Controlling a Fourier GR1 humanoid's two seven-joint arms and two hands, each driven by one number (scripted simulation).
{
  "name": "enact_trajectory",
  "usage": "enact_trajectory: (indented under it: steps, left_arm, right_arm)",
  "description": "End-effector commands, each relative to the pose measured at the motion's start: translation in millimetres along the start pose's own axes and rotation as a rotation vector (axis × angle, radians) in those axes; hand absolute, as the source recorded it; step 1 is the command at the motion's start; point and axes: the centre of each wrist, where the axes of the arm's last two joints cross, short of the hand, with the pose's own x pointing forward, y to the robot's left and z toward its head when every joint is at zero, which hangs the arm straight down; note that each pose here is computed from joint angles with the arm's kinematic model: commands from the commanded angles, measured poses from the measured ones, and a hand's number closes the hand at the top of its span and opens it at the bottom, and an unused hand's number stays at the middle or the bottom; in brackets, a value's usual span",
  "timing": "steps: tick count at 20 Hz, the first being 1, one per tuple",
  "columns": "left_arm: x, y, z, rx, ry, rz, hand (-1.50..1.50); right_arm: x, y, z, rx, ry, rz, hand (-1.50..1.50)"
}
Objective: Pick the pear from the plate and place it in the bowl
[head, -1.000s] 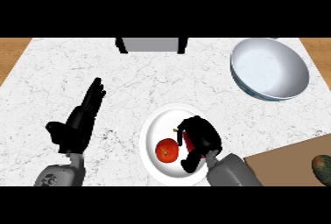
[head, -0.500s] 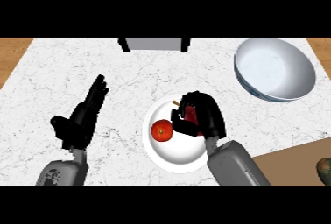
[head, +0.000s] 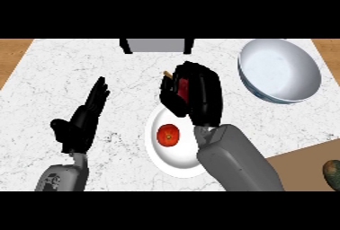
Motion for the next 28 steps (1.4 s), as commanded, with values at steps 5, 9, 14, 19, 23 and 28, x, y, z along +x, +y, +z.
enact_trajectory:
  steps: [5, 9, 14, 19, 23, 28]
  left_arm:
    - [17, 3, -16, 0.017, -0.008, 0.009, 0.0]
    - [-2, 1, 7, -0.012, -0.007, -0.008, 0.0]
    - [-4, -1, 6, 0.005, -0.002, -0.002, 0.0]
    - [-10, 10, 1, 0.003, 0.003, -0.012, 0.0]
    - [-7, -8, -4, 0.016, -0.012, -0.012, 0.0]
    - [10, 7, -14, 0.013, -0.023, -0.004, 0.0]
  right_arm:
    - [79, -43, -49, -0.133, 0.056, 0.151, 1.5]
    - [92, -55, -59, -0.176, 0.085, 0.154, 1.5]
    - [84, -86, -83, -0.239, 0.108, 0.172, 1.5]
    - [57, -99, -127, -0.245, 0.193, 0.196, 1.5]
    - [32, -121, -143, -0.242, 0.253, 0.389, 1.5]
    - [-4, -124, -150, -0.232, 0.284, 0.565, 1.5]
